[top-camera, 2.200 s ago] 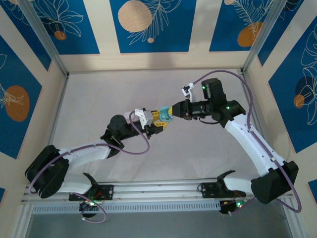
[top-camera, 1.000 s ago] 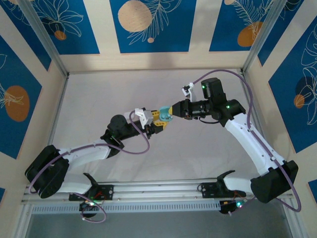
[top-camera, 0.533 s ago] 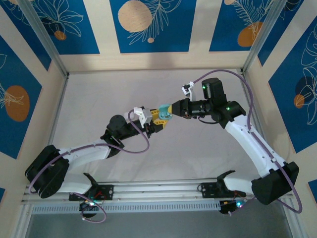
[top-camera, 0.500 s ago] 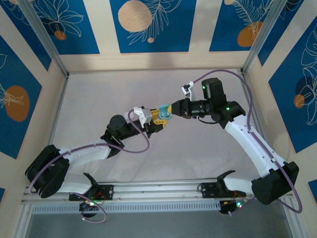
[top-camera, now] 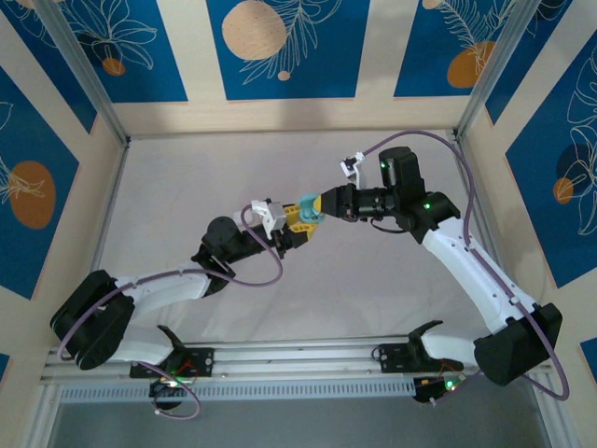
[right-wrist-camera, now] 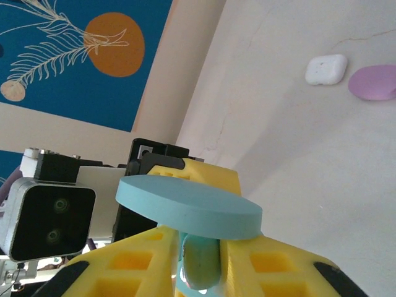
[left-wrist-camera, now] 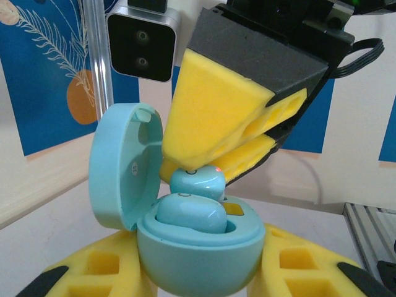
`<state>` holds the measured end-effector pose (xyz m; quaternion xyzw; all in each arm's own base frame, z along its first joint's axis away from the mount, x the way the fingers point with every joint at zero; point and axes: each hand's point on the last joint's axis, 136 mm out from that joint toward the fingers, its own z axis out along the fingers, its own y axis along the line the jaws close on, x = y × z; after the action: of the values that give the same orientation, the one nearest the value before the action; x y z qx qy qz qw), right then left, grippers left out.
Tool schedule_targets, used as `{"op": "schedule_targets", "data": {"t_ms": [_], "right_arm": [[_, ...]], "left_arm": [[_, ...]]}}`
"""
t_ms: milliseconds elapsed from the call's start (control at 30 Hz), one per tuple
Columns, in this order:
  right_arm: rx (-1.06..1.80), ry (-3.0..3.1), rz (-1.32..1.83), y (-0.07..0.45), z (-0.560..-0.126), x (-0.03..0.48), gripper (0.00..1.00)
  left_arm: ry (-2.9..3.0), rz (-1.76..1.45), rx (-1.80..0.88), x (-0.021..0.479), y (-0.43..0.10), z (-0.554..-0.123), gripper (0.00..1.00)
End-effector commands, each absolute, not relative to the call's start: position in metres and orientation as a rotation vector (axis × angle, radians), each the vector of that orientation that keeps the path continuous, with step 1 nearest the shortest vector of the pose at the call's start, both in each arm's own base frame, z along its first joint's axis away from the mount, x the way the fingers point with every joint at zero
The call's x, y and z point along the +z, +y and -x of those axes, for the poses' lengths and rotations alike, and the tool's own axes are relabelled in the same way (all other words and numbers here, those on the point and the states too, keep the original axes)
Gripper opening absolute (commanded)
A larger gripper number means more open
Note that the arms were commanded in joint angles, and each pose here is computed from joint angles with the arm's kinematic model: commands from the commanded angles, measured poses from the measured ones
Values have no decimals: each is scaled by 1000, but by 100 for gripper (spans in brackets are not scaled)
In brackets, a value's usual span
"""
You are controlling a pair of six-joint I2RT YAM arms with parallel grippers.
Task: Insert wireless bluetooth earbuds into charging case
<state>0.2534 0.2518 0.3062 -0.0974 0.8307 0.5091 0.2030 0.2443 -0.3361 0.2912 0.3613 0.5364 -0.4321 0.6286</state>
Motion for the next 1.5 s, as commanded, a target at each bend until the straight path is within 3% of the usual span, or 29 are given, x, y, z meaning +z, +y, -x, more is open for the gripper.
{"op": "schedule_targets", "data": {"t_ms": [0,833,1467], "right_arm": [[1341,2378,236,243,-247,298,27],[1235,2384,230,228,-241,309,30],[1161,2205,20,189,-267,340,45]], "left_arm": [[1073,-787,-1004,334,-333,-235,18],[1072,-792,-991,335,-331,-234,18],[1110,-861,-954,322,-333,-231,18]]}}
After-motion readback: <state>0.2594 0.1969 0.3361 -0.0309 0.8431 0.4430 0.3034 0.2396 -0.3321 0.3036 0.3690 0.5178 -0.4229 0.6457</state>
